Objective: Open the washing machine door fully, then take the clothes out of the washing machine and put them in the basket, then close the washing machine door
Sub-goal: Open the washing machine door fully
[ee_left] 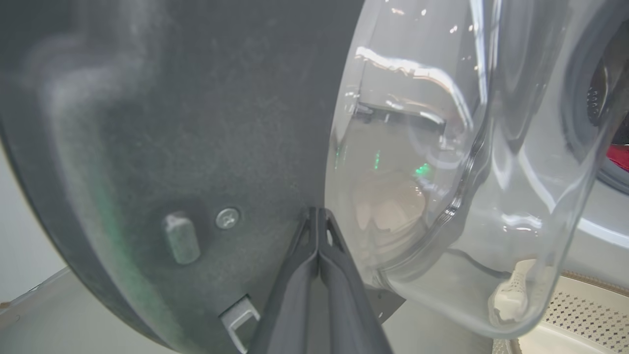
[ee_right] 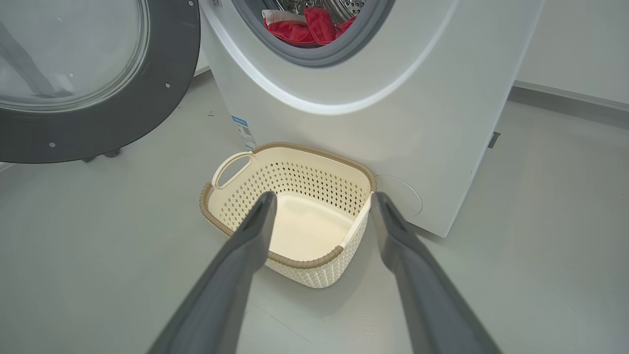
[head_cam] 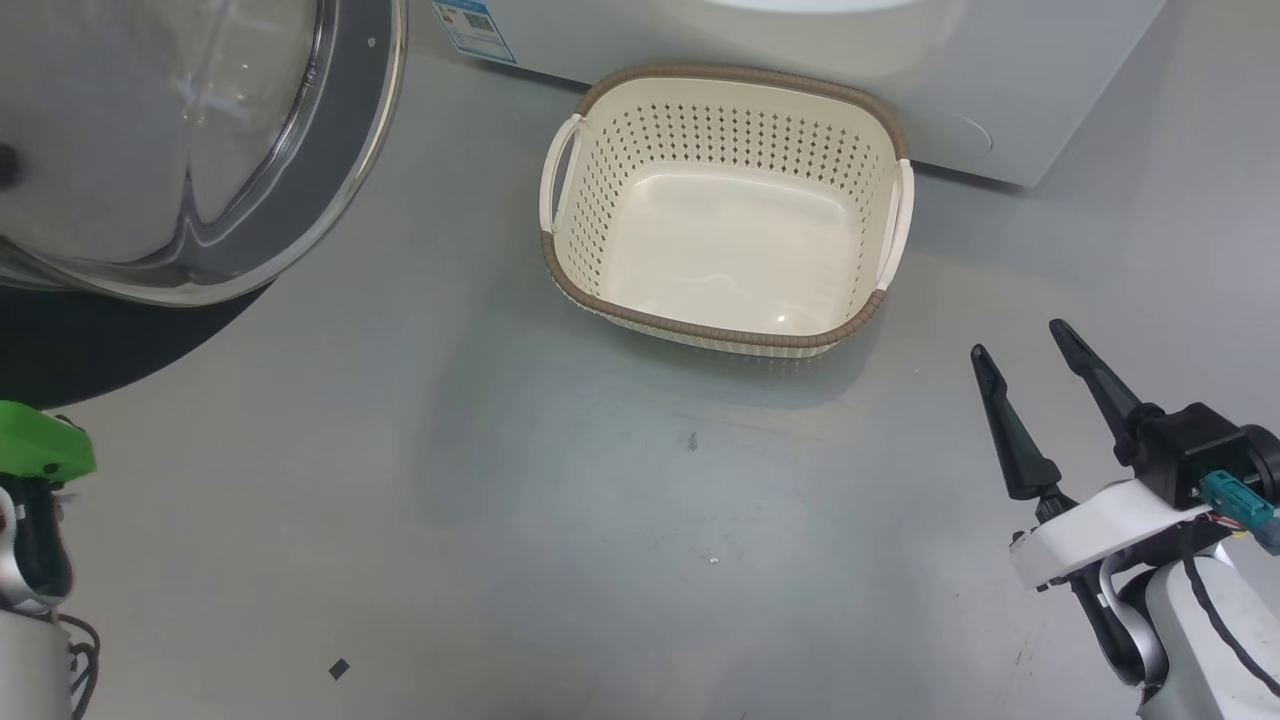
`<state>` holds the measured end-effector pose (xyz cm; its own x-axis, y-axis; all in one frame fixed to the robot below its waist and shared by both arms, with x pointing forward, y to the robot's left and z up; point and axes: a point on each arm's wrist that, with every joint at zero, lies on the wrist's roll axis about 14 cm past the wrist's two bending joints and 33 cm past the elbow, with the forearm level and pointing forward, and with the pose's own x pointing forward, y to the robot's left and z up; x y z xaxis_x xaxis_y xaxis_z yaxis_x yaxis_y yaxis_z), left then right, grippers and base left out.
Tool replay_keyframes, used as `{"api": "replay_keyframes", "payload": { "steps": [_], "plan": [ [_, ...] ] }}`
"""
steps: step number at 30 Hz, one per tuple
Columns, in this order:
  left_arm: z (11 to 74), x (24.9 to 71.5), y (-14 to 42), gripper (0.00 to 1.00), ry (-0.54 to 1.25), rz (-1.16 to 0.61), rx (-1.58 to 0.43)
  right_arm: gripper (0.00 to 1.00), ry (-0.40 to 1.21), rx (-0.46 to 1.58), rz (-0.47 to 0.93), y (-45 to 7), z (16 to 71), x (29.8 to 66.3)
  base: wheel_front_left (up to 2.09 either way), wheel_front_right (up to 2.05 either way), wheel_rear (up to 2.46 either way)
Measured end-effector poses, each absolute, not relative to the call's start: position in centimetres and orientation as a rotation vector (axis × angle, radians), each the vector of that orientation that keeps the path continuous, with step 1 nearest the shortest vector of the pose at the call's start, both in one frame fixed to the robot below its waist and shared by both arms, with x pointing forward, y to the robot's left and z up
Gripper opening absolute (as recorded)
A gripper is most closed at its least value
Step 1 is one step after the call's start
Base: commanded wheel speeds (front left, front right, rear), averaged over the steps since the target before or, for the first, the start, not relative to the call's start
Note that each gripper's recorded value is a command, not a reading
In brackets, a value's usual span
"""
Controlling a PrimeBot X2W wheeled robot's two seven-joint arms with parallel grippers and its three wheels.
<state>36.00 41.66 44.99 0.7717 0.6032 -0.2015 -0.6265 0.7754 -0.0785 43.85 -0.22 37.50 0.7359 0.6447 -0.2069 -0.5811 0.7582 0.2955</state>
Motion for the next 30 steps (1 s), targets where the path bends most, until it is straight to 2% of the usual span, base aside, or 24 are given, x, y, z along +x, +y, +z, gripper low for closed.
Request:
{"api": "replay_keyframes", "payload": {
  "steps": [16, 30],
  "plan": [
    [43.4, 36.6, 43.5, 0.0, 0.211, 0.717, -0.124, 1.0, 0.334, 0.205, 0.678, -0.6, 35.8, 44.9, 0.0, 0.0, 0.0],
    [43.6, 37.2, 40.2, 0.0, 0.215, 0.582, -0.1, 1.0, 0.264, 0.22, 0.656, -0.5, 38.6, 44.6, 0.0, 0.0, 0.0]
  ]
}}
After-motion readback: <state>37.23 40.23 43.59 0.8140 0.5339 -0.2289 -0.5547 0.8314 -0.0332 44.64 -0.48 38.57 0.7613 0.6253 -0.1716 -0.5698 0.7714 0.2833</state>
